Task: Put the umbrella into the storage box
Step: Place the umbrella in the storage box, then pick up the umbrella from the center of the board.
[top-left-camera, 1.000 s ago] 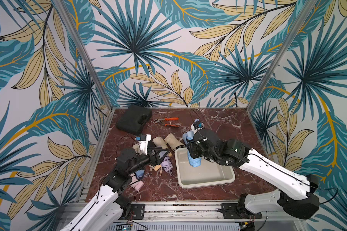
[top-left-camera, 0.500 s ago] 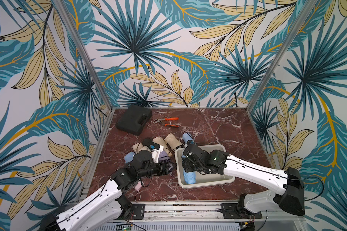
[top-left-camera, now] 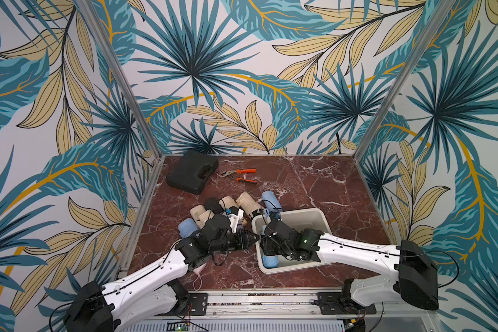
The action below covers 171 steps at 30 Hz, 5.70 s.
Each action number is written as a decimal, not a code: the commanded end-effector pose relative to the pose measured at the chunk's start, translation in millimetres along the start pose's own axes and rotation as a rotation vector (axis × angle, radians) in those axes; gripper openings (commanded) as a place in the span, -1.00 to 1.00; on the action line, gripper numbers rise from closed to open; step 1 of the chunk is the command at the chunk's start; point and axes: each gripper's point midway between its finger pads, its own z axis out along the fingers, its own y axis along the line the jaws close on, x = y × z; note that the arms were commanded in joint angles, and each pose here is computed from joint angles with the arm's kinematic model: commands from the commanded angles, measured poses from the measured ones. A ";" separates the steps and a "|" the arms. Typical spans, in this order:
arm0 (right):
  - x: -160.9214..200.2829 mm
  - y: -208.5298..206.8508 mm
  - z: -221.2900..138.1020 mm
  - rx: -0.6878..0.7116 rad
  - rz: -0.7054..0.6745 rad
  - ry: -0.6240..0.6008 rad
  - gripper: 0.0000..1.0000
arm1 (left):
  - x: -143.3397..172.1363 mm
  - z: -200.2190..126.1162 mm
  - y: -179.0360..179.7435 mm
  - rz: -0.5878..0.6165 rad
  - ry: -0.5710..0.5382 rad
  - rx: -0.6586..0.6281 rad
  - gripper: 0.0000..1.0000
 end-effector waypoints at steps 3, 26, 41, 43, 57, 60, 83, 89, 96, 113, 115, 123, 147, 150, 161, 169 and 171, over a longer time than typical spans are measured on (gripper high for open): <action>-17.4 8.7 -11.6 -0.030 -0.018 -0.083 0.31 | -9.0 0.7 -2.8 0.021 -0.052 0.009 -0.33; -123.0 25.1 -108.1 0.095 -0.277 -0.471 0.62 | -67.3 -96.7 108.0 -0.266 -0.583 -0.588 0.36; -137.7 75.5 -81.6 -0.026 -0.263 -0.425 0.64 | -121.6 -129.2 159.8 -0.167 -0.501 -0.845 1.00; -135.7 73.8 -79.7 -0.030 -0.244 -0.422 0.64 | -129.8 -119.7 159.6 -0.148 -0.488 -0.830 1.00; -139.6 64.9 -88.5 -0.007 -0.213 -0.463 0.64 | -142.2 -86.4 193.2 -0.199 -0.389 -0.887 0.92; -137.8 63.6 -88.4 -0.007 -0.213 -0.459 0.64 | -138.5 -85.0 202.1 -0.212 -0.381 -0.906 0.82; -138.0 57.0 -96.0 0.000 -0.209 -0.483 0.63 | -146.3 -109.6 196.0 -0.226 -0.457 -0.923 -0.26; -138.2 65.5 -89.9 -0.029 -0.223 -0.475 0.63 | -154.8 -148.0 158.5 -0.220 -0.625 -0.860 -0.39; -138.3 102.9 -92.9 -0.221 -0.269 -0.488 0.64 | -172.7 -190.9 99.1 -0.197 -0.781 -0.743 -0.48; -151.8 165.0 -79.3 -0.719 -0.121 -0.549 0.90 | -205.6 -191.5 -13.7 -0.277 -0.838 -0.193 -0.48; -156.6 170.0 -80.2 -0.744 -0.122 -0.573 0.89 | -205.2 -190.7 -14.9 -0.288 -0.837 -0.179 -0.48; -171.4 182.0 -70.9 -0.822 -0.090 -0.605 0.24 | -201.1 -190.0 -14.7 -0.349 -0.839 -0.135 -0.50; -156.4 124.6 -97.5 -0.595 -0.472 -0.505 -0.55 | -195.0 -250.1 -28.9 0.426 -1.013 -0.477 1.00; -135.2 109.0 -118.2 -0.505 -0.712 -0.406 -0.55 | -180.0 -228.8 -55.0 0.730 -0.868 -0.417 1.00; -77.2 83.4 -184.0 -0.507 -1.077 -0.193 -0.51 | -51.7 -150.4 -85.9 1.232 -0.172 0.157 1.00; -66.0 101.5 -202.7 -0.647 -1.136 -0.140 -0.50 | -43.3 -134.2 -98.2 1.074 -0.063 0.407 1.00; -68.6 107.7 -206.6 -0.670 -1.150 -0.151 -0.49 | -42.4 -129.6 -97.1 1.047 -0.034 0.436 1.00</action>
